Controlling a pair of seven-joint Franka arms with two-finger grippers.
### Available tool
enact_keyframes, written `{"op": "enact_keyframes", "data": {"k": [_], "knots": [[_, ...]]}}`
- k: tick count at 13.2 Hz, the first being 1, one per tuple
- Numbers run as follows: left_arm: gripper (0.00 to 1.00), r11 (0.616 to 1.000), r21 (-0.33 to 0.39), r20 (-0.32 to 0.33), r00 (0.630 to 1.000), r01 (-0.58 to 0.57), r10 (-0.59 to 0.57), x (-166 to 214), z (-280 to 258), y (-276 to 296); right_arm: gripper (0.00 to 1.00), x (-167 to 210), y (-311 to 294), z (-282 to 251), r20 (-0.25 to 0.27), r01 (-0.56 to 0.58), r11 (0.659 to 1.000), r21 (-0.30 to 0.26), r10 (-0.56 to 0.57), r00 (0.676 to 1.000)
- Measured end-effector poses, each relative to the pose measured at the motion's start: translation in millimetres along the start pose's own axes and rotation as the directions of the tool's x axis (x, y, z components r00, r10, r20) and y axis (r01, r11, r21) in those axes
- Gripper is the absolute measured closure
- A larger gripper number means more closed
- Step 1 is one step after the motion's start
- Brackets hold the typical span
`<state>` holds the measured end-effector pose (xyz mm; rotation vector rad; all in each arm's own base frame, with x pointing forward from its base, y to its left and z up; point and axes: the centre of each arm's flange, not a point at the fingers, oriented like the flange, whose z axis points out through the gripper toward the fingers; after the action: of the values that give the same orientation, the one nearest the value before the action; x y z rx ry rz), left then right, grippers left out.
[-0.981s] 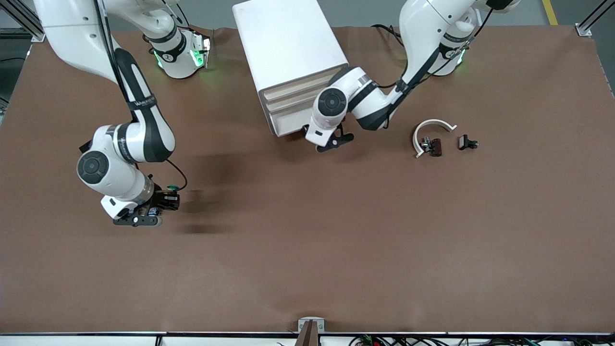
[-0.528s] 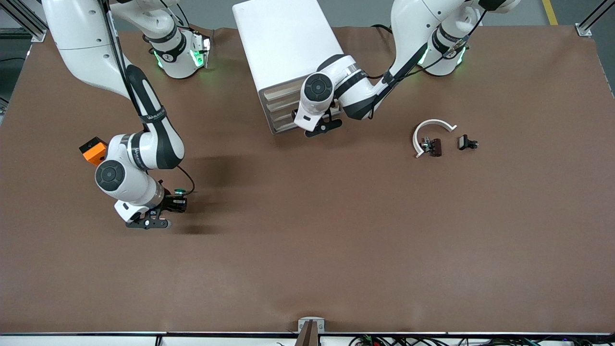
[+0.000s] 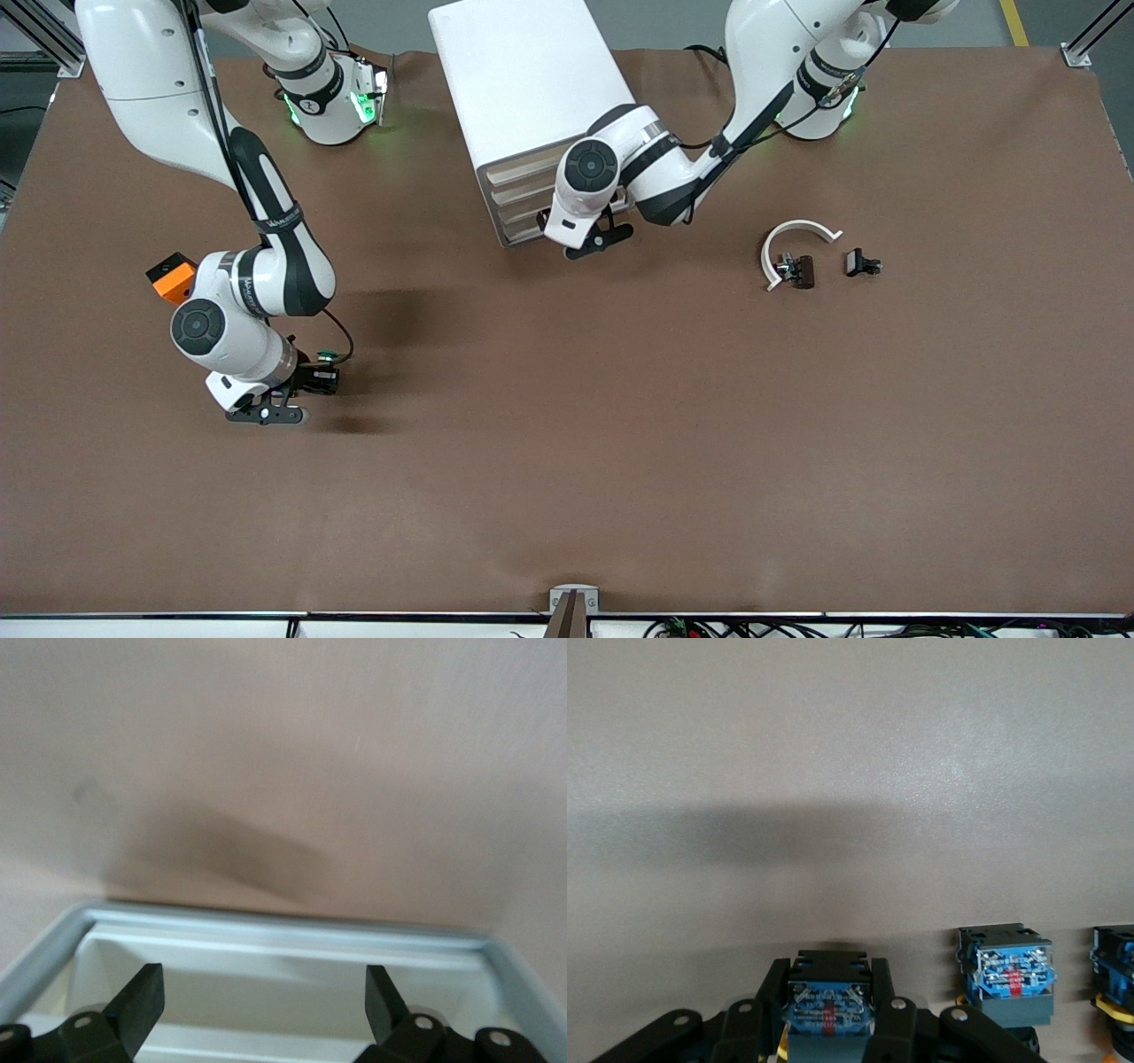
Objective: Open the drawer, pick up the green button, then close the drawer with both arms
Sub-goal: 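Push the drawer shut with the left gripper while the right gripper lowers, then set the button beside the red button while the left gripper retracts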
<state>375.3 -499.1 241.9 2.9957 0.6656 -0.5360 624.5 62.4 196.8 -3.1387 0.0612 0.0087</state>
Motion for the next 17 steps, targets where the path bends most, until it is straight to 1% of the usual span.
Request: {"op": "enact_keyframes", "data": {"k": [2,4,5,7,9,10,12,13,15,17], "knots": [[0.0,0.998,-0.017,-0.02,0.998,0.061,-0.061,50.6,-43.2,-2.4,0.59,0.0,0.0,2.7,0.001,0.001,1.0,-0.001,-0.001,1.0],[0.0,0.994,-0.027,-0.076,0.991,0.107,-0.109,107.3,-92.9,-15.5,0.59,0.8,-0.1,4.3,0.001,0.005,1.0,-0.002,-0.005,1.0],[0.0,0.993,-0.035,-0.119,0.986,0.116,-0.12,131.8,-116.9,-23.8,0.59,1.3,-0.2,5.0,0.001,0.009,1.0,-0.003,-0.009,1.0],[0.0,0.994,-0.069,-0.235,0.966,0.09,-0.104,169.1,-167.1,-39.1,0.59,1.7,-0.3,6.2,0.001,0.017,1.0,-0.004,-0.017,1.0],[0.0,0.993,-0.11,-0.315,0.946,0.039,-0.072,197.7,-225.2,-61.2,0.59,1.8,0.4,6.7,0.002,0.024,1.0,-0.005,-0.024,1.0],[0.0,0.993,-0.115,-0.35,0.936,0.008,-0.048,211.7,-251.1,-78.2,0.59,2.0,0.7,6.6,0.001,0.026,1.0,-0.006,-0.026,1.0],[0.0,0.993,-0.091,-0.406,0.913,-0.069,0.026,242.3,-293.8,-121.8,0.59,3.0,0.8,5.6,-0.002,0.029,1.0,-0.007,-0.029,1.0],[0.0,0.993,-0.071,-0.425,0.904,-0.095,0.057,258.6,-311.0,-147.4,0.59,3.8,0.9,4.8,-0.004,0.03,1.0,-0.007,-0.03,1.0],[0.0,0.99,-0.016,-0.444,0.888,-0.14,0.118,287.7,-340.3,-202.0,0.59,5.0,2.7,3.9,-0.007,0.028,1.0,-0.008,-0.028,1.0],[0.0,0.982,0.034,-0.469,0.865,-0.186,0.18,304.7,-370.2,-251.5,0.59,5.5,8.0,5.0,-0.005,0.022,1.0,-0.009,-0.022,1.0]]}}
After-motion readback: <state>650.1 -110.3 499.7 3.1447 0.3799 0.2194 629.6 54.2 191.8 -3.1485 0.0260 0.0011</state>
